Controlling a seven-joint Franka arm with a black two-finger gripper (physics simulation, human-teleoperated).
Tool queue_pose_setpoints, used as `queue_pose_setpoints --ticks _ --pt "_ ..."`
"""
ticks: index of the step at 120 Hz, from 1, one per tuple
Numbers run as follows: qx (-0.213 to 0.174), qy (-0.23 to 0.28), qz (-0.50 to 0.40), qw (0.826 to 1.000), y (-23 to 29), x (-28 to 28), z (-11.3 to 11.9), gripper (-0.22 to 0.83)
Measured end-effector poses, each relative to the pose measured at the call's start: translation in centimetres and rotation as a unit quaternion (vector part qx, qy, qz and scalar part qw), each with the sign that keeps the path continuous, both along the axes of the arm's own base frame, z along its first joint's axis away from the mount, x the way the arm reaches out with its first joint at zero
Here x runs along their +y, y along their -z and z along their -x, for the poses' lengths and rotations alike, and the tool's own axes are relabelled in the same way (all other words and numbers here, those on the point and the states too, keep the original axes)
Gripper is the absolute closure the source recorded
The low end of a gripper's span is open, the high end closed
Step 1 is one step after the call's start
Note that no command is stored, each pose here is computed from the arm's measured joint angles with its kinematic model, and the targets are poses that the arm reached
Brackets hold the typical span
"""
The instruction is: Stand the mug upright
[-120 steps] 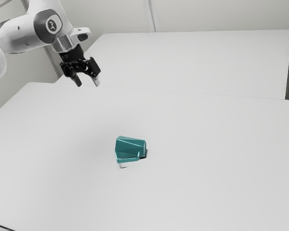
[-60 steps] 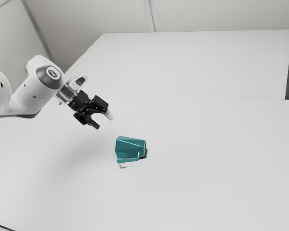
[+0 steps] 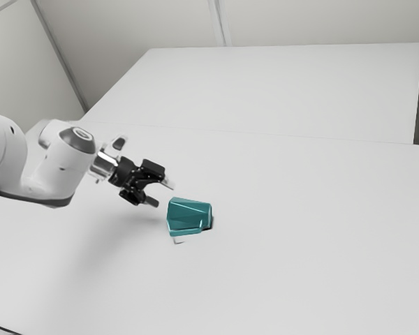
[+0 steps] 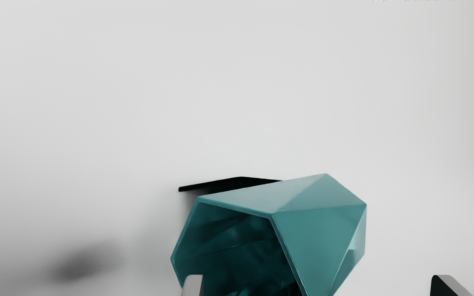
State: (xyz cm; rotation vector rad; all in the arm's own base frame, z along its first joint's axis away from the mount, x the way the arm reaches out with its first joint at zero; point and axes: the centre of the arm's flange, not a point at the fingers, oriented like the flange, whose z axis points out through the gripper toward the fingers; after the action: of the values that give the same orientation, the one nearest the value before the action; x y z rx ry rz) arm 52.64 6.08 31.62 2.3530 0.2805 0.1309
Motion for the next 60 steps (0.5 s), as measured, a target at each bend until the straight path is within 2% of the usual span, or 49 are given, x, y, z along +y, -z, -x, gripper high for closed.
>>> queue_pose_setpoints --ticks 23,46,52,60 --pt "0.011 0.001 0.020 1.000 2.7 -0.5 0.2 0.00" --pt "0.006 0.005 0.046 0.999 3.0 -1.2 0.2 0.01" --pt "0.004 0.007 0.052 0.999 3.0 -1.4 0.2 0.07" --pt "0.002 0.011 0.058 0.998 2.9 -1.7 0.2 0.24"
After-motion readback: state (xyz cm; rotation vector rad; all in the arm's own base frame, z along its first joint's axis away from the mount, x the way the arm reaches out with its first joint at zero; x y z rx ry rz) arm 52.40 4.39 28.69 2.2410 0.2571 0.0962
